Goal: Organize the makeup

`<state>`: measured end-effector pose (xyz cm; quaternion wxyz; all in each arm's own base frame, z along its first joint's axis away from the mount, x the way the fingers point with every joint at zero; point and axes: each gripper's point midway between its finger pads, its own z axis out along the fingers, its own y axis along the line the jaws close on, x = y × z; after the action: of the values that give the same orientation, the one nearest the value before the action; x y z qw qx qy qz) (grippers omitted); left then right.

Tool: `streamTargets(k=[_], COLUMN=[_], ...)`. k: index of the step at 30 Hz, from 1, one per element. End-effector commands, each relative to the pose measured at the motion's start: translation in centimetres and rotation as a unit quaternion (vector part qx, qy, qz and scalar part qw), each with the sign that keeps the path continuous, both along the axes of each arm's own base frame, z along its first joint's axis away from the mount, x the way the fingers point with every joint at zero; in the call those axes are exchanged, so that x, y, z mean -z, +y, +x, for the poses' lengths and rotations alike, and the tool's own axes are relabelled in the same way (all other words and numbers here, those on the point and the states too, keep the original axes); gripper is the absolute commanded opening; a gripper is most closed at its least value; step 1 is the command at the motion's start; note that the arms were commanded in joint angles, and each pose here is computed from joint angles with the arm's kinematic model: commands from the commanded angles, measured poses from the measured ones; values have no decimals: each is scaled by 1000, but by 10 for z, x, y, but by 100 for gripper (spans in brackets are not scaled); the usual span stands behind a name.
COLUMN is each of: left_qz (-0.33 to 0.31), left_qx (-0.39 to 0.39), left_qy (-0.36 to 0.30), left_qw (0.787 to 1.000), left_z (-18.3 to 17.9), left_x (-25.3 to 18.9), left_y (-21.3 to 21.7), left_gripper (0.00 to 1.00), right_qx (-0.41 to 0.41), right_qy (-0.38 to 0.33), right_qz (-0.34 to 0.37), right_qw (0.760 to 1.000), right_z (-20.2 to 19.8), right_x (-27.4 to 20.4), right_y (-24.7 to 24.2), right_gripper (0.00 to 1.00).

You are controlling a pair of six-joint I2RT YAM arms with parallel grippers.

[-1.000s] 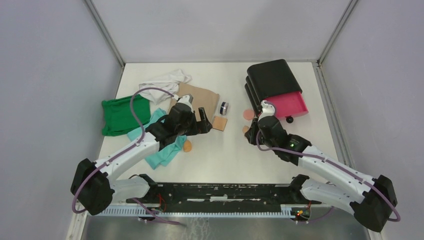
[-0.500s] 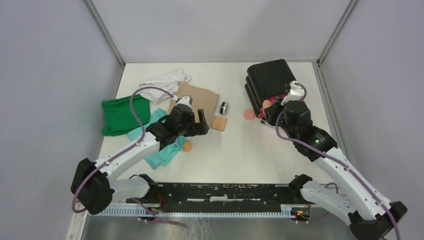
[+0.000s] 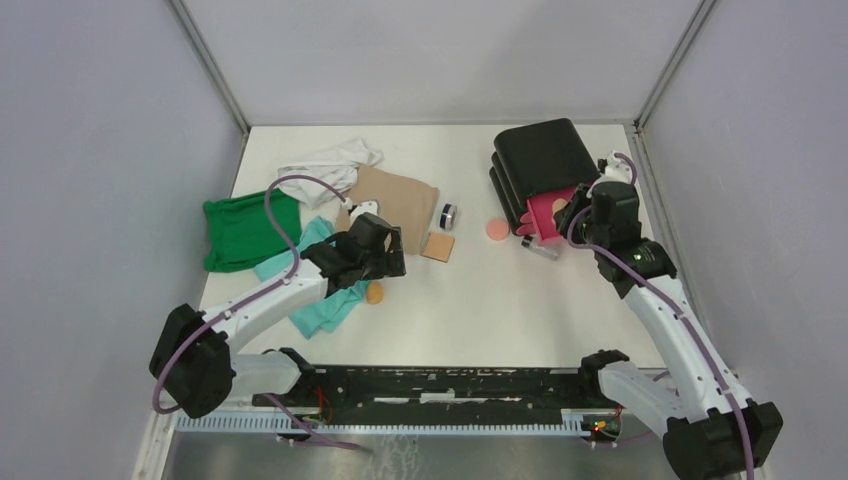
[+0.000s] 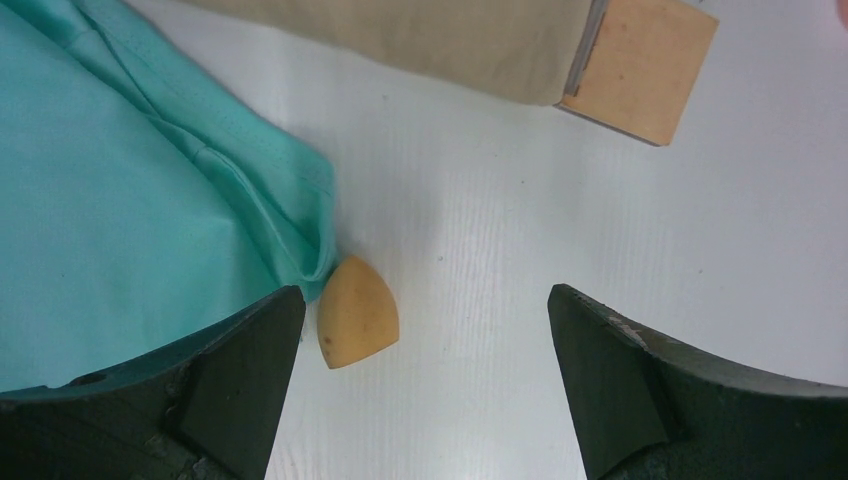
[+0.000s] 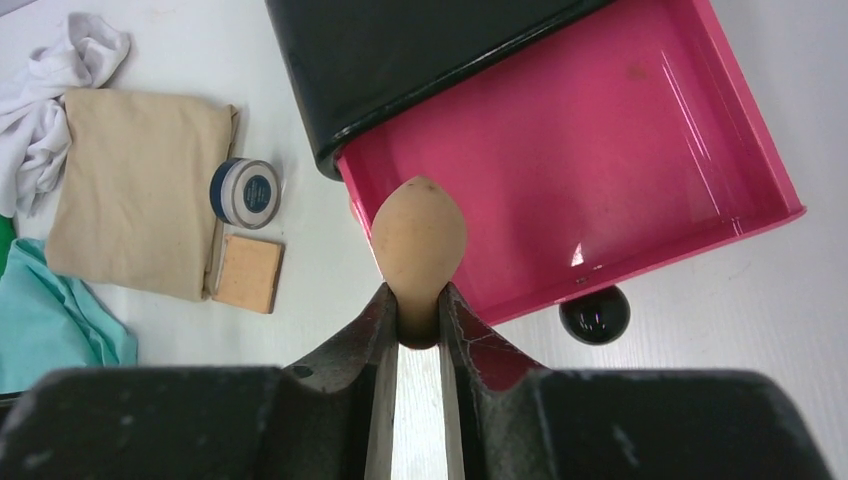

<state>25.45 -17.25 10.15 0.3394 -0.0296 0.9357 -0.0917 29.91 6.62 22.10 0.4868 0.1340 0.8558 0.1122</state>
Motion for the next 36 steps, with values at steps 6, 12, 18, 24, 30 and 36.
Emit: streamTargets(k=[6, 12, 18, 24, 30, 36], left_qz=[24, 7, -3, 1, 11, 39], left_qx=[-33, -25, -4, -21, -64, -74], left_qy=[9, 19, 3, 23, 26, 39], left_qw=[999, 999, 1000, 1000, 998, 996], left_z=[1, -4, -6, -13, -14, -19], left_x=[12, 15, 19, 35, 55, 70], left_y=[11, 5, 3, 7, 18, 28], left_gripper=[99, 95, 89, 84, 69, 59], right_qx=[16, 18, 18, 11, 3, 5], right_qy=[-1, -3, -32, -78, -74, -71], right_qz=[8, 18, 6, 13, 12, 6], right_qw=[1000, 1000, 999, 997, 997, 997], right_z=[30, 32, 22, 3, -6, -12], right_x=[12, 10, -24, -58, -57, -53], right_y=[-3, -2, -8, -11, -10, -13], right_gripper=[47, 67, 70, 70, 70, 70])
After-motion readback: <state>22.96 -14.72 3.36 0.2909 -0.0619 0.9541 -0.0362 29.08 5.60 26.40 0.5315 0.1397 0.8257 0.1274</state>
